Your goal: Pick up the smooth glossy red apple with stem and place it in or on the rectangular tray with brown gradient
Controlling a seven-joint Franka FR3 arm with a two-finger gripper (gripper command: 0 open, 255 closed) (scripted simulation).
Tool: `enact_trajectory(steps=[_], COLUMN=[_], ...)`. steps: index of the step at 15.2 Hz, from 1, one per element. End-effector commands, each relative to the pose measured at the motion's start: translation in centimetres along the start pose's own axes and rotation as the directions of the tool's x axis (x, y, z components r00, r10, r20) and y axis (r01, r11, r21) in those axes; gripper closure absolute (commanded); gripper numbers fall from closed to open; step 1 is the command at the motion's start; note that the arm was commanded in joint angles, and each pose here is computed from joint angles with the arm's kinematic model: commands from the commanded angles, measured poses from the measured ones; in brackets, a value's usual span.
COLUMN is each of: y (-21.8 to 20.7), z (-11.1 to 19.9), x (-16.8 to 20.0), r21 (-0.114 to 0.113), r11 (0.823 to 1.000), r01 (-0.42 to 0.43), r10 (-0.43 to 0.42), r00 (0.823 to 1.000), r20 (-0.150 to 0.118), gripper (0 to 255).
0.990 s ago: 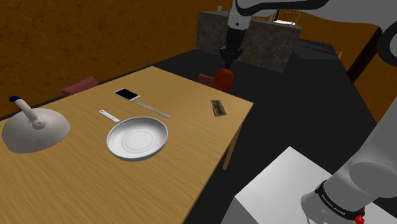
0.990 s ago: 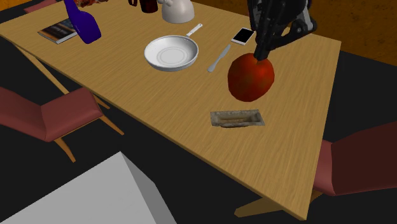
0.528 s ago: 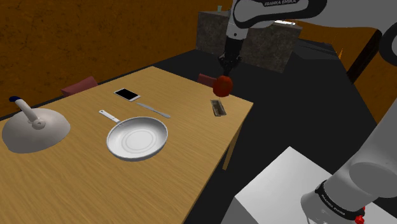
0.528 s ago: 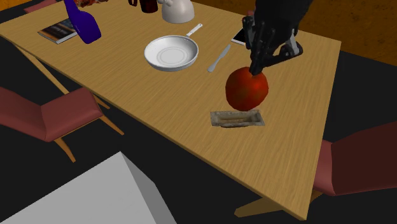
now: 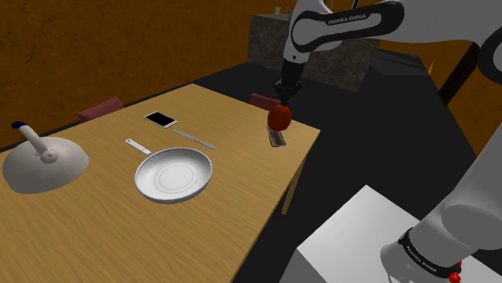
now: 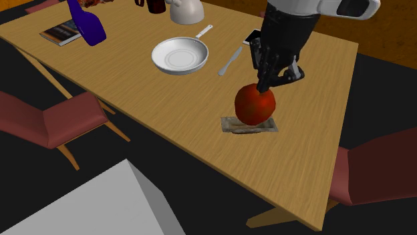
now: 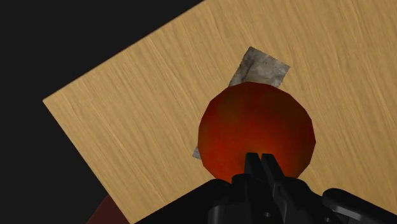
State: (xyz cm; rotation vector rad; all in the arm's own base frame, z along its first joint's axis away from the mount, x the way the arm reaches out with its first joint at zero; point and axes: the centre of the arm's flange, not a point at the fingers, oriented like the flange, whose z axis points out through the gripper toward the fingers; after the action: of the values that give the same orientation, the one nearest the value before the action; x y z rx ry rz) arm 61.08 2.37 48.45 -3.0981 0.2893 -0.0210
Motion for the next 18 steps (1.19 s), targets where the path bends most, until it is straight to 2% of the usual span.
enact_trajectory(steps=[1, 5, 13, 14, 18], y=[0.1, 0.1, 0.1, 0.1, 0.2], z=[1.0, 3.1, 3.1, 3.1, 3.1], x=[0.0, 0.0, 0.0, 0.0, 0.0], r21=[0.0, 0.0, 0.0, 0.0, 0.0], r11=[1.0, 1.0, 1.0, 1.0, 1.0], r01=[0.0, 0.0, 0.0, 0.0, 0.0], r10=[0.0, 0.0, 0.0, 0.0, 0.0], r00=[1.0, 1.0, 1.0, 1.0, 1.0], r20=[-0.001, -0.001, -0.001, -0.001, -0.001], gripper=[255, 255, 255, 0, 0])
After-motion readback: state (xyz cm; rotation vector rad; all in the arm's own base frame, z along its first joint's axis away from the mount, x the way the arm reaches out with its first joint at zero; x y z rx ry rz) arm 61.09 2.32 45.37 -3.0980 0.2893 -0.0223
